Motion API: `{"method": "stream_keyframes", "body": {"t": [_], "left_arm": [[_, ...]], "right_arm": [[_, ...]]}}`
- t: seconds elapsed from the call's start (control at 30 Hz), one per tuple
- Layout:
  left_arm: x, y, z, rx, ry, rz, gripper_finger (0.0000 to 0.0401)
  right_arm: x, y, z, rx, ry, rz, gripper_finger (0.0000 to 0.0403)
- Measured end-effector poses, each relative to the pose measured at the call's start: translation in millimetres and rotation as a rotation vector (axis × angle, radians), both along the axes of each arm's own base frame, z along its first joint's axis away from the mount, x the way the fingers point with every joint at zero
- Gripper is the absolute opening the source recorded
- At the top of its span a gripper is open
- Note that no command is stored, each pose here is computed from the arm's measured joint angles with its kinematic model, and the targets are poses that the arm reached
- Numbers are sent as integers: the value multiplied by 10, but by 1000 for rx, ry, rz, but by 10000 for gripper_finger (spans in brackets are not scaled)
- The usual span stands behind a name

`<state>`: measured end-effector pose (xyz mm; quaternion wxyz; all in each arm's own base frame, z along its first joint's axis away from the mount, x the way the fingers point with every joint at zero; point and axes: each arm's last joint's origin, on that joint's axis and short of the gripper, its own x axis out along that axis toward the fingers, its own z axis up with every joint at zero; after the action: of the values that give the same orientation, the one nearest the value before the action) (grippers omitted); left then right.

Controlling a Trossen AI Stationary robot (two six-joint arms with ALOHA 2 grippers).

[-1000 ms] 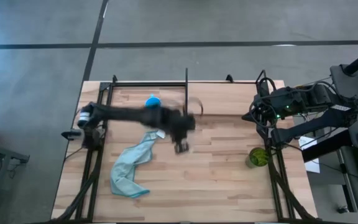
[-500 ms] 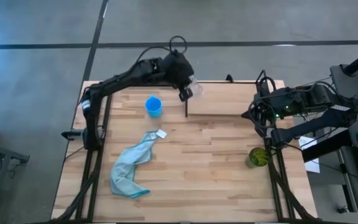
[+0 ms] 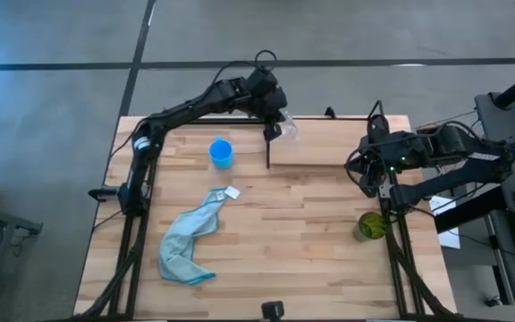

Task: Stack small to large cups/mugs on shelf
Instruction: Put the transparent mug on the shelf

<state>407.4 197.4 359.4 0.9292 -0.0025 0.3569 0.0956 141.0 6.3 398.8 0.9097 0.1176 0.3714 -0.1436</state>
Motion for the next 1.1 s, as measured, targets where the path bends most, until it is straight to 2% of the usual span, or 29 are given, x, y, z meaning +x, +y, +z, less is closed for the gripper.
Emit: {"method": "stream_keyframes", "body": {"t": [0.27,0.73,1.1], "left_arm": [[143,75,-221,-24,51,-9,0],[239,-85,-263,-18,60,-39,0],[440,-45,-681,23,167,25,0]], "right_arm": [[110,10,-98,6,-39,-3,9],[151,-1,-124,-22,-67,-44,9],[152,0,-122,-22,-69,-44,9]]}}
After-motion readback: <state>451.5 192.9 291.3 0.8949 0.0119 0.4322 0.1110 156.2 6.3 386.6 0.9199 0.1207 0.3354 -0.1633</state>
